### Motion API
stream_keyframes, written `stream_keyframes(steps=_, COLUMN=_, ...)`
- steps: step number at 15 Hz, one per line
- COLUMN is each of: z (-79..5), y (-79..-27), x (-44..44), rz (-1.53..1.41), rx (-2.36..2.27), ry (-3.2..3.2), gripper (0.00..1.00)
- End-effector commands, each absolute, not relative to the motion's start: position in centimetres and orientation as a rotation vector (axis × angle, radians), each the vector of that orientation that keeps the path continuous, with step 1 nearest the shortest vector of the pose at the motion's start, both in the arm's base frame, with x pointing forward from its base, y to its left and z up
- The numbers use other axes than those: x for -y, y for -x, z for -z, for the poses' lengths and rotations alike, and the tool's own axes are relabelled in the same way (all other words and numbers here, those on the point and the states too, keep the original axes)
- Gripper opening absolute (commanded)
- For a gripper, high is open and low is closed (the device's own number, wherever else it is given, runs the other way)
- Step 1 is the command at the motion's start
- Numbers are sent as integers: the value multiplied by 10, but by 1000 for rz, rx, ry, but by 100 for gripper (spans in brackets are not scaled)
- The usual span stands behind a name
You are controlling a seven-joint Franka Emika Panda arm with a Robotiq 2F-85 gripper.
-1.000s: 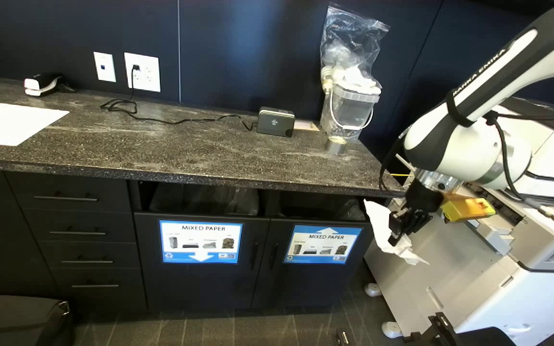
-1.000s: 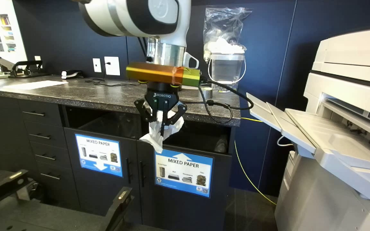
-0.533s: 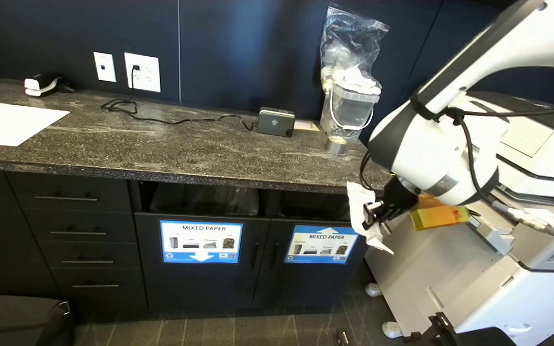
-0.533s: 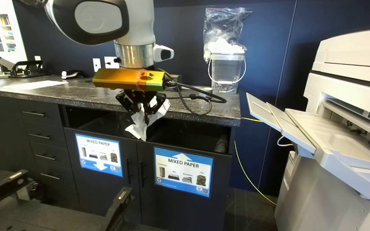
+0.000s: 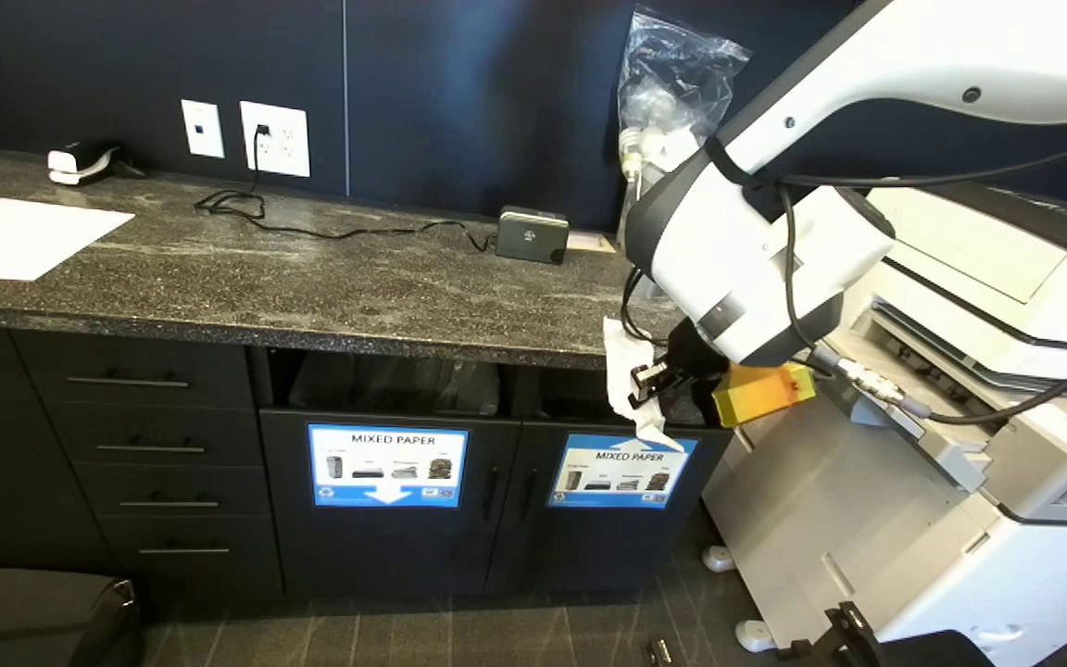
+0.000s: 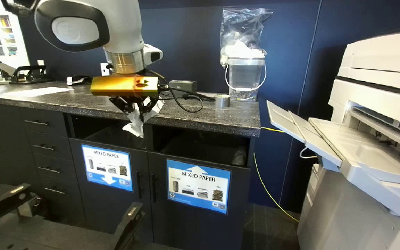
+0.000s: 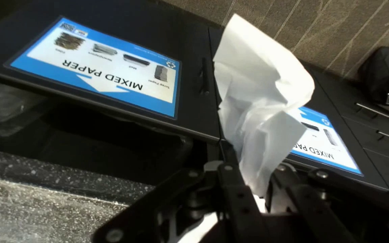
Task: Put the tissues into the rubbish bin.
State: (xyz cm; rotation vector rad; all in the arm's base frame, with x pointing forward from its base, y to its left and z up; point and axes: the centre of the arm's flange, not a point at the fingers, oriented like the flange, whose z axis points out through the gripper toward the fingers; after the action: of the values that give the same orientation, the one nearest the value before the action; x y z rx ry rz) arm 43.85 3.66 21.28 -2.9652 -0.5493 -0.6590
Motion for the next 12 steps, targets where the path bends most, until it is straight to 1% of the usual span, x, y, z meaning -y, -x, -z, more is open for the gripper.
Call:
stream_keyframes(steps=1, z=-144, y=-421, x=-7, rz=779, rx=767, ry=2908, gripper=16)
stream_keyframes(steps=3, z=-134, y=-428, x=-1, rz=806, rx=849, ry=2882, gripper=15)
stream_keyframes(steps=5, z=-117, y=-425, x=7, rz=835, rx=920, ry=2847, gripper=15)
stream_keyframes(steps=9, z=-65, y=-394, x=21, rz=900, rx=1054, ry=2798, gripper=17)
stream_keyframes(steps=12, z=-28, y=-384, x=22, rz=1070, rx=1036, ry=2846, gripper=15)
